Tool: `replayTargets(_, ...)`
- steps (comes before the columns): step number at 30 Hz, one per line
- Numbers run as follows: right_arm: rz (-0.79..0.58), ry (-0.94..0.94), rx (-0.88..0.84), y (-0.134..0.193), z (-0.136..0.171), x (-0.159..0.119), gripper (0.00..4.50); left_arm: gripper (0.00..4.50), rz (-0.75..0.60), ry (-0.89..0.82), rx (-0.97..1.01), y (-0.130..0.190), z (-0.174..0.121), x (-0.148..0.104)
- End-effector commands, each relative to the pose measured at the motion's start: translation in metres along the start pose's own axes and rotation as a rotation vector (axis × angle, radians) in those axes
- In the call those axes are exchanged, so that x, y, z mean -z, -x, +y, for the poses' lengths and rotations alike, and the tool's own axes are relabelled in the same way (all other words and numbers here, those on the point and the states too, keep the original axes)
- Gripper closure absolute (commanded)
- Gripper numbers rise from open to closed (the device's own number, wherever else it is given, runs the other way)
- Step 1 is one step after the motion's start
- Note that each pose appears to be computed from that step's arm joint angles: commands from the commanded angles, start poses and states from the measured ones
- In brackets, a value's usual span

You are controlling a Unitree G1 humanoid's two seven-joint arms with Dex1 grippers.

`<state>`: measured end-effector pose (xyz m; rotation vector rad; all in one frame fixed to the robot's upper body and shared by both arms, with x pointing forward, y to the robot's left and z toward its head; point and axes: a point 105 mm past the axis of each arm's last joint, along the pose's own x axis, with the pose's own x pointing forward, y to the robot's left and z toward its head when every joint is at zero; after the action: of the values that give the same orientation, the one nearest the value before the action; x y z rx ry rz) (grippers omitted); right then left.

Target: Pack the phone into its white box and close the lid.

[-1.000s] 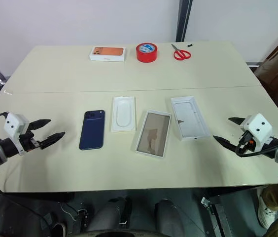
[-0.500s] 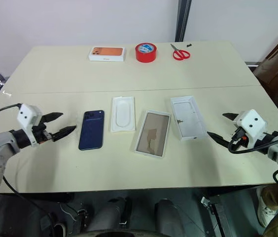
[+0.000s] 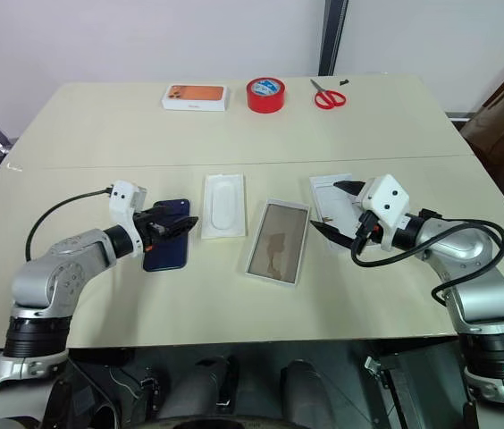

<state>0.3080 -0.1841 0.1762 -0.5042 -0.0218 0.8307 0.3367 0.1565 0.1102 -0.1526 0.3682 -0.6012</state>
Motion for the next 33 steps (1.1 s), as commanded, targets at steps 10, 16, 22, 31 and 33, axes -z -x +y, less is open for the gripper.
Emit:
replayTargets(10, -0.036, 0.017, -0.004, -0.008, 0.004, -0.006, 0.00, 0.05, 0.105, 0.218, 0.064, -0.021, -0.025, -0.008)
replayTargets(16, -0.034, 0.024, 0.005, -0.008, 0.004, -0.006, 0.00, 0.05, 0.115, 0.297, 0.072, -0.035, -0.035, -0.007)
replayTargets(22, -0.033, 0.023, 0.015, -0.007, 0.005, -0.005, 0.00, 0.05, 0.114, 0.367, 0.056, -0.044, -0.035, -0.006)
replayTargets(31, -0.035, 0.030, 0.024, -0.008, 0.003, -0.006, 0.00, 0.58, 0.128, 0.458, 0.066, -0.048, -0.038, -0.002)
replayTargets(33, -0.038, 0.030, 0.022, -0.009, 0.003, -0.007, 0.00, 1.39, 0.143, 0.465, 0.074, -0.048, -0.040, 0.001)
